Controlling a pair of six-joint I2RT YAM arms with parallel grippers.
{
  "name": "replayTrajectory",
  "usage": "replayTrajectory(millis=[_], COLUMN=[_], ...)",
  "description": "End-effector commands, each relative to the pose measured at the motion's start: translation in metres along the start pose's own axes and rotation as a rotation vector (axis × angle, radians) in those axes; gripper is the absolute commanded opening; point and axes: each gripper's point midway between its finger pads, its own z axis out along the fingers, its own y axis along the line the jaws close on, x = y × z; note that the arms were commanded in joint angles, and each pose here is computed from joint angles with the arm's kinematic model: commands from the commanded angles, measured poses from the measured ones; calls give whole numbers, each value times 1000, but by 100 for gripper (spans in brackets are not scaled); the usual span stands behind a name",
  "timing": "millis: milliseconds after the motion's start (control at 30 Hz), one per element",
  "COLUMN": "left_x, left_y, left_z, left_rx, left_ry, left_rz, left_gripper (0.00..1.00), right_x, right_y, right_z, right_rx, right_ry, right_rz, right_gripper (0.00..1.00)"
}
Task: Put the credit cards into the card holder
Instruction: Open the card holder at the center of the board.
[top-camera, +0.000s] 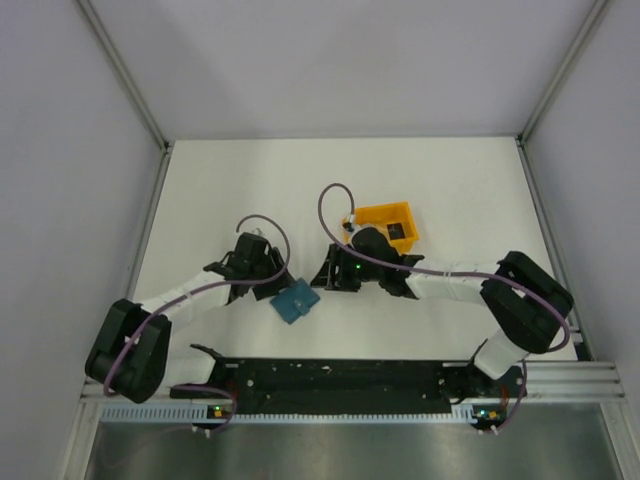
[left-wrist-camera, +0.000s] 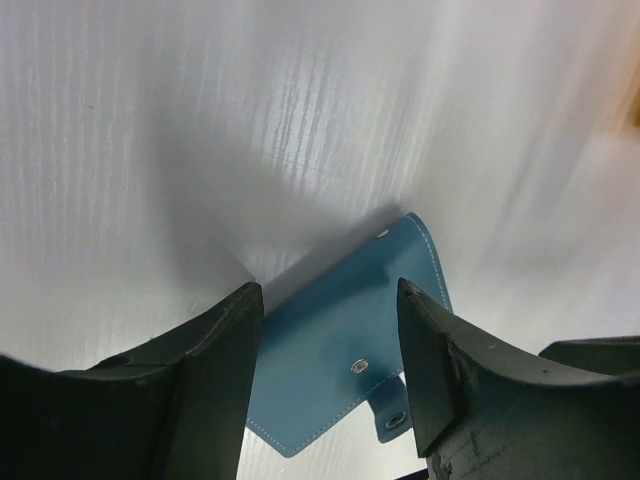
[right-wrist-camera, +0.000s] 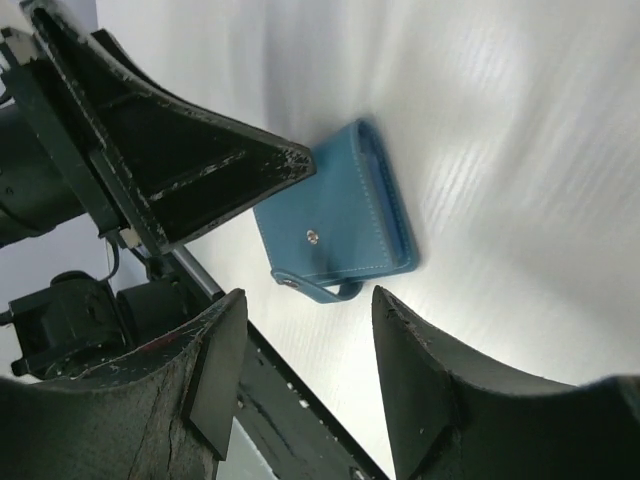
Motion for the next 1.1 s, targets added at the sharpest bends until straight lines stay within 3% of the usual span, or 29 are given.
replayTrajectory(millis=[0, 200, 400, 733, 867, 933, 1033, 1067], left_x=[-2, -1, 11, 13, -7, -20, -38, -41], left_y=[14, 20, 15, 3, 2, 7, 4, 3], left_z=[-11, -23, -21, -14, -22, -31, -52, -57], left_rx=[-94, -124, -41, 28, -17, -62, -70, -64], left_ry=[-2, -16, 8, -2, -74, -132, -223, -241], left_rz=[13, 10, 18, -73, -68, -65, -48, -37], left_gripper=[61, 61, 61, 60, 59, 61, 67, 68], right_x=[29, 45, 42, -44, -74, -100, -145, -154], right_y=[-1, -6, -1, 17, 3, 8, -11, -21], right_z=[6, 26, 47, 65, 39, 5, -45, -56], right_rx=[10, -12, -48, -104, 38, 117, 354, 396], right_ry=[56, 123, 158, 66, -5, -96, -271, -292], right_rz=[-43, 35, 42, 35, -89, -192, -344, -366], right_gripper=[53, 53, 54, 54, 55, 57, 80, 80])
